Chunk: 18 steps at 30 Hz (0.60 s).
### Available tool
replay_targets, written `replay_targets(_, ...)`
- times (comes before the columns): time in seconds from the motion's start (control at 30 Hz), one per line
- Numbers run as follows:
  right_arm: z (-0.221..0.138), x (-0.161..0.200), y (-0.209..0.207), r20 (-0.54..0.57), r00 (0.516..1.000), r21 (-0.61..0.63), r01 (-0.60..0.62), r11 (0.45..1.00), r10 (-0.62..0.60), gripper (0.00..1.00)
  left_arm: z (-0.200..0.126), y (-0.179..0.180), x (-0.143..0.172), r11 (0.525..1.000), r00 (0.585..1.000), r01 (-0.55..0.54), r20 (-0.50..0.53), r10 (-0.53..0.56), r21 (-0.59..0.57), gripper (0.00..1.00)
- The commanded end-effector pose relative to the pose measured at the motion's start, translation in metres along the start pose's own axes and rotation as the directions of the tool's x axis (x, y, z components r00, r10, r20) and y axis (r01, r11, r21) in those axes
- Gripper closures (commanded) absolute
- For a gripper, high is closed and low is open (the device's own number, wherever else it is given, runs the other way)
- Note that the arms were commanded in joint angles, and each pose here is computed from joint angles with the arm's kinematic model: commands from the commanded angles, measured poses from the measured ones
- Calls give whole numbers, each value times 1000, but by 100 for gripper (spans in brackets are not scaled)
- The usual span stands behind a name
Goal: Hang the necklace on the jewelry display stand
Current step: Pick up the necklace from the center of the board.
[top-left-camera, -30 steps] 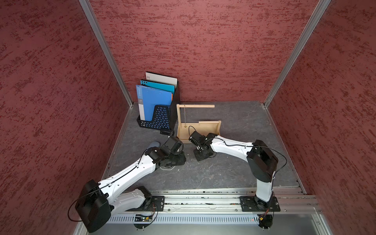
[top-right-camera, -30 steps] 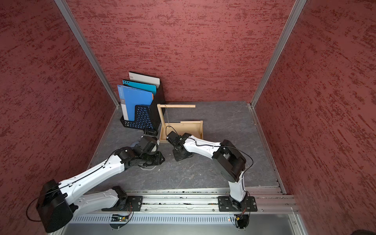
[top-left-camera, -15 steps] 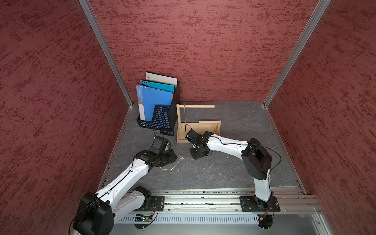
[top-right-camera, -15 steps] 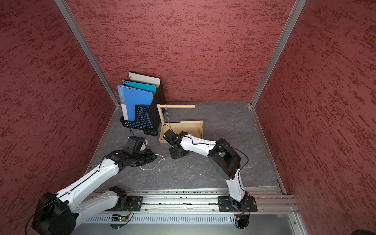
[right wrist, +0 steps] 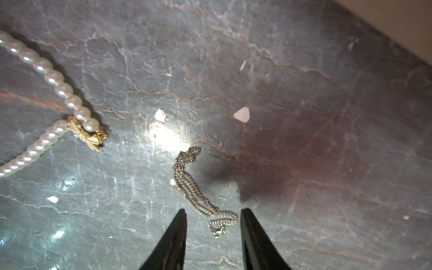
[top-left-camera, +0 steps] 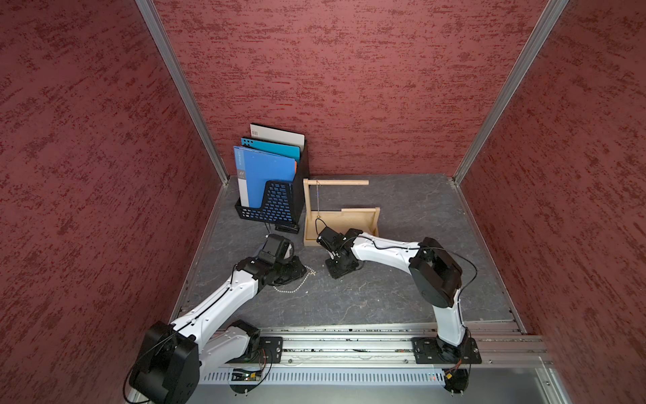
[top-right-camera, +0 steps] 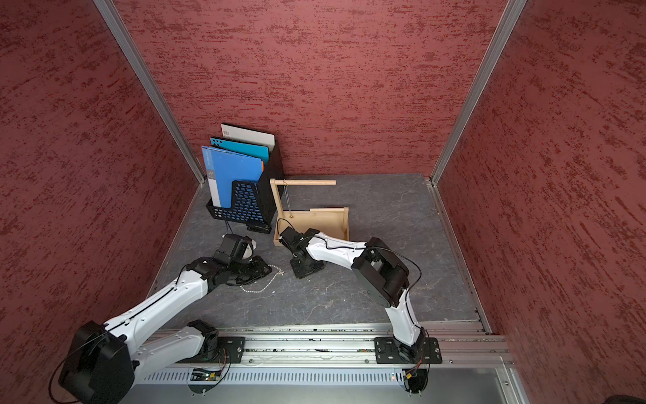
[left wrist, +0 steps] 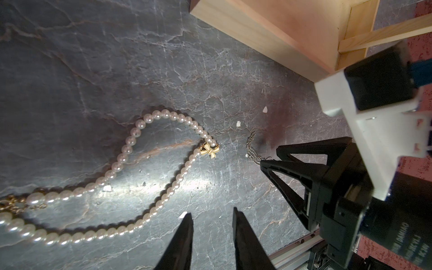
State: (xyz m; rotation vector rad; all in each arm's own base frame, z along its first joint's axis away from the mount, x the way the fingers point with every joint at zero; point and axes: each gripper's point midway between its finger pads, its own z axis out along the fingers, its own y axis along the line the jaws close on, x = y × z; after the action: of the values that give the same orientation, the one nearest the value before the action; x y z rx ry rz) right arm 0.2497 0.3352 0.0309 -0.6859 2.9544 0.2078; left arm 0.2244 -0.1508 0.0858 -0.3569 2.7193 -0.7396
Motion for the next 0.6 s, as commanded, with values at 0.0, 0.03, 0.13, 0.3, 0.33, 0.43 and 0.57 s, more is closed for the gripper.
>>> replay_targets(0.0, 11, 6, -5, -35, 999, 42, 10, 999, -9, 60, 1, -4, -3, 1000, 1000, -15, 7, 15, 18, 68)
replay_targets(0.03, 11, 7, -6, -42, 999, 48, 9, 999, -7, 60, 1, -4, -3, 1000, 1000, -15, 6, 15, 18, 68)
replay_targets(0.13, 14, 9, -11, -54, 999, 78, 1, 997, 3, 67, 1, -3, -2, 1000, 1000, -14, 6, 14, 16, 68)
replay_targets(0.3, 11, 13, -25, -49, 998, 135, -23, 991, 30, 87, 2, -1, -2, 1000, 1000, -11, 6, 11, 14, 69)
replay_targets(0.33, 10, 14, -29, -50, 998, 150, -31, 988, 39, 91, 2, -1, -2, 1000, 1000, -12, 5, 12, 15, 69)
replay_targets(0.43, 8, 18, -38, -46, 997, 172, -59, 983, 68, 99, 2, -2, -2, 1000, 1000, -15, 3, 15, 17, 68)
replay_targets(0.57, 4, 20, -41, -33, 996, 162, -76, 984, 82, 100, 4, -3, -3, 1000, 1000, -16, 2, 16, 20, 68)
